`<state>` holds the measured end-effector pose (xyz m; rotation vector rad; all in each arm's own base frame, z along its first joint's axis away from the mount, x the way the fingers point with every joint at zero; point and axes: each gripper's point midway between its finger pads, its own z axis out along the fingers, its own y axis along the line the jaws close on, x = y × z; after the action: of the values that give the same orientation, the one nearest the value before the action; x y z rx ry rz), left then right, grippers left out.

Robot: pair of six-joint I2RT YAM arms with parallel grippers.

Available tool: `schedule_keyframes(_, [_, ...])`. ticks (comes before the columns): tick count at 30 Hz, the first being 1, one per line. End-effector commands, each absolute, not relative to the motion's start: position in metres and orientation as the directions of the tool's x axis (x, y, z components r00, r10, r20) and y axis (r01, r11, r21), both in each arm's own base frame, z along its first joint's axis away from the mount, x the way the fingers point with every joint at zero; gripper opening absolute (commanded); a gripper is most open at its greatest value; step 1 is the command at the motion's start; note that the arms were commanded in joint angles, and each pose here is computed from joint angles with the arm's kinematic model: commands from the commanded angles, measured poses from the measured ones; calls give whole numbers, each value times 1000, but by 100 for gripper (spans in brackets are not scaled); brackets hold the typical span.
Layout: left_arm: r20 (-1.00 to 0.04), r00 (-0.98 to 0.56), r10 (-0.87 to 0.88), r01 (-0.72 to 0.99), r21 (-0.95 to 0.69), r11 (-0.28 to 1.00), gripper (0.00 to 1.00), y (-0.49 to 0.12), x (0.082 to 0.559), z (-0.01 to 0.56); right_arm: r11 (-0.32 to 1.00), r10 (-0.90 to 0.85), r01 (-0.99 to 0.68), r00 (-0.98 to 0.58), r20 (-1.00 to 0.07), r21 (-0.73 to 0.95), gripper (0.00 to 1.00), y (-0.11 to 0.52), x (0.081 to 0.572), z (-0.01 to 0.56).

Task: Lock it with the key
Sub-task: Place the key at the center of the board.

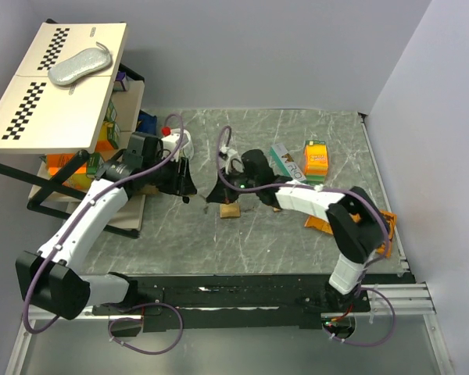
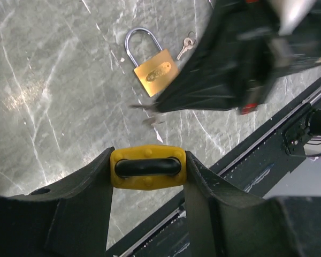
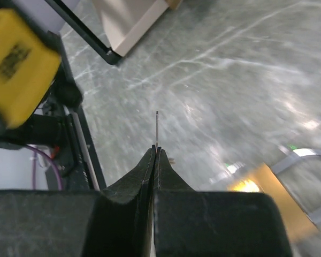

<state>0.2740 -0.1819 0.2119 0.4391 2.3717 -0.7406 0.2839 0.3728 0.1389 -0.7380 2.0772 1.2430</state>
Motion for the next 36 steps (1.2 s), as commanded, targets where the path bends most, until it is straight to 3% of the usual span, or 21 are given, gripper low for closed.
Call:
schedule_keyframes(1, [-655,-747,114,489,-426,761,1,-180,266,222,347,-102,-693,-698,-709,632,0,409,294,146])
schedule_keyframes(9, [-661,-745,89,480,-438,760,1,-179,272,228,388,-123,-632,-757,-642,671,0,421,303,103])
schedule_keyframes(20, [-633,-771,70,452,-466,760,1,-180,272,218,453,-154,-649,-732,-663,611,1,418,322,73])
schedule_keyframes(21, [-631,-773,67,451,-471,758,1,-180,272,218,454,-158,-651,-730,-664,608,4,418,324,70])
schedule_keyframes(23, [-625,-778,63,445,-478,757,1,-181,273,216,446,-157,-664,-718,-678,600,29,419,330,76])
schedule_keyframes(24, [-625,-778,62,447,-483,753,1,-182,273,218,439,-156,-671,-711,-685,597,47,420,331,80])
schedule_keyframes(27, [-616,-786,54,456,-519,723,1,-188,274,226,401,-155,-715,-669,-727,572,65,419,331,99])
schedule_keyframes(30, [-613,-790,21,463,-573,676,1,-194,278,243,335,-154,-794,-577,-802,507,70,412,324,133])
schedule_keyframes(36, [-615,-788,-15,543,-707,452,1,-219,274,298,237,-134,-932,-312,-941,275,77,376,299,210])
